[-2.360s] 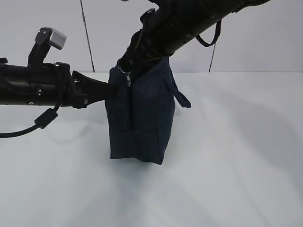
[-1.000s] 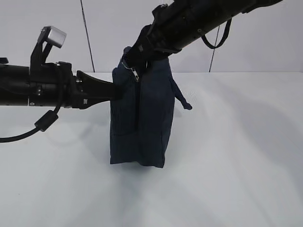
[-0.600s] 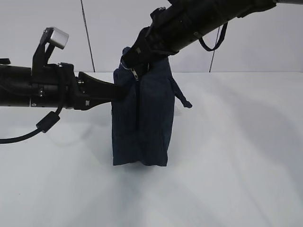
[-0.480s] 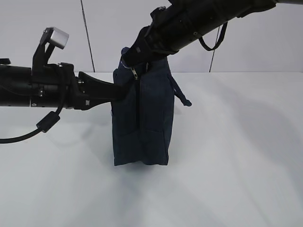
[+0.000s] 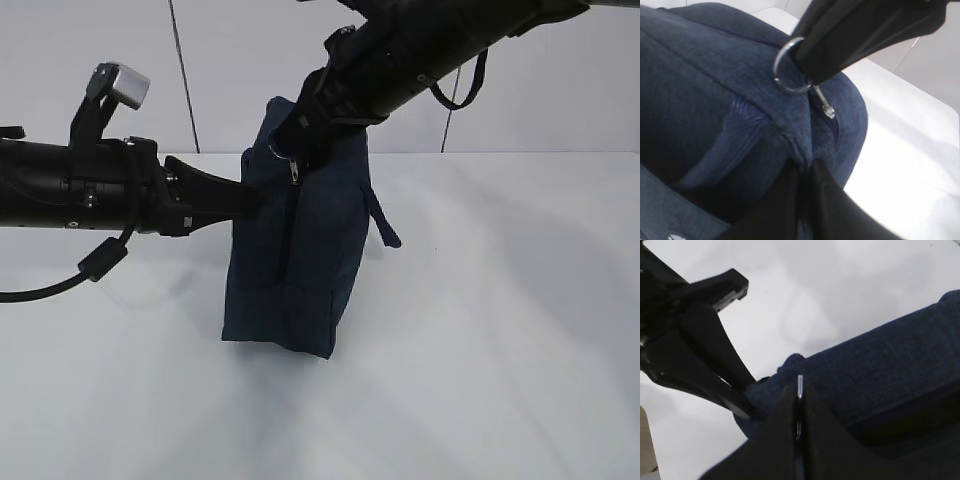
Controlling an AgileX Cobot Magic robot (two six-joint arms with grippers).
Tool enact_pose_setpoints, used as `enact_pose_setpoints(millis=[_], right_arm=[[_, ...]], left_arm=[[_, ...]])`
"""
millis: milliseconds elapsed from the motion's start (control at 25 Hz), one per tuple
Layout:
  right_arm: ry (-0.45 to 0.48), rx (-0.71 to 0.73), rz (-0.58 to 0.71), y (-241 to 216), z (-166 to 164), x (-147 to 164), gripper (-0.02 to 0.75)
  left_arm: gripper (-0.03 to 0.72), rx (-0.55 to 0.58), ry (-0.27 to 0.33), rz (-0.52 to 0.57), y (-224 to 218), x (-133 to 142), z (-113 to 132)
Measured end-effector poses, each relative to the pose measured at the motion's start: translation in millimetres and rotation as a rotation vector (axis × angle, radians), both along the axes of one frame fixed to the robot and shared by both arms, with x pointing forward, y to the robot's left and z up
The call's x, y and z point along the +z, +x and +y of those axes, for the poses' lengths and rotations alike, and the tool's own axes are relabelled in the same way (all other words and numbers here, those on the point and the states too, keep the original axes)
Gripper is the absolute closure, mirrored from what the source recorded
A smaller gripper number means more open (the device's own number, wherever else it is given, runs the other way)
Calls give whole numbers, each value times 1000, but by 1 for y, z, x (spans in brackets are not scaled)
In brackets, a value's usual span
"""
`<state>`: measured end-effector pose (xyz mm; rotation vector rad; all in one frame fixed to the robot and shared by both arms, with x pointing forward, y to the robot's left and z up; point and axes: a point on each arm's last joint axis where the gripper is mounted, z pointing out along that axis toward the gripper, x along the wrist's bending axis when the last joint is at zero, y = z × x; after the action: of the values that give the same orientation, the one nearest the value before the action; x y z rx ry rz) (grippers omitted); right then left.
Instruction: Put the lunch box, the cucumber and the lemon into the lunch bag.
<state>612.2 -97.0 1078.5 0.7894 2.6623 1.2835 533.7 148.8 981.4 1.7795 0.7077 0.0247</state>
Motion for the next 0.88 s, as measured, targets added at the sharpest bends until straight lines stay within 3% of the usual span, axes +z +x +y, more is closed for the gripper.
enact_pose_setpoints(millis=[520, 880], right_arm=[[-136, -7, -48, -9, -13, 13, 717], [-113, -94, -97, 1, -21, 17, 717]], left_arm=[[677, 11, 13, 1, 1, -1, 0], [678, 11, 13, 1, 1, -1, 0]])
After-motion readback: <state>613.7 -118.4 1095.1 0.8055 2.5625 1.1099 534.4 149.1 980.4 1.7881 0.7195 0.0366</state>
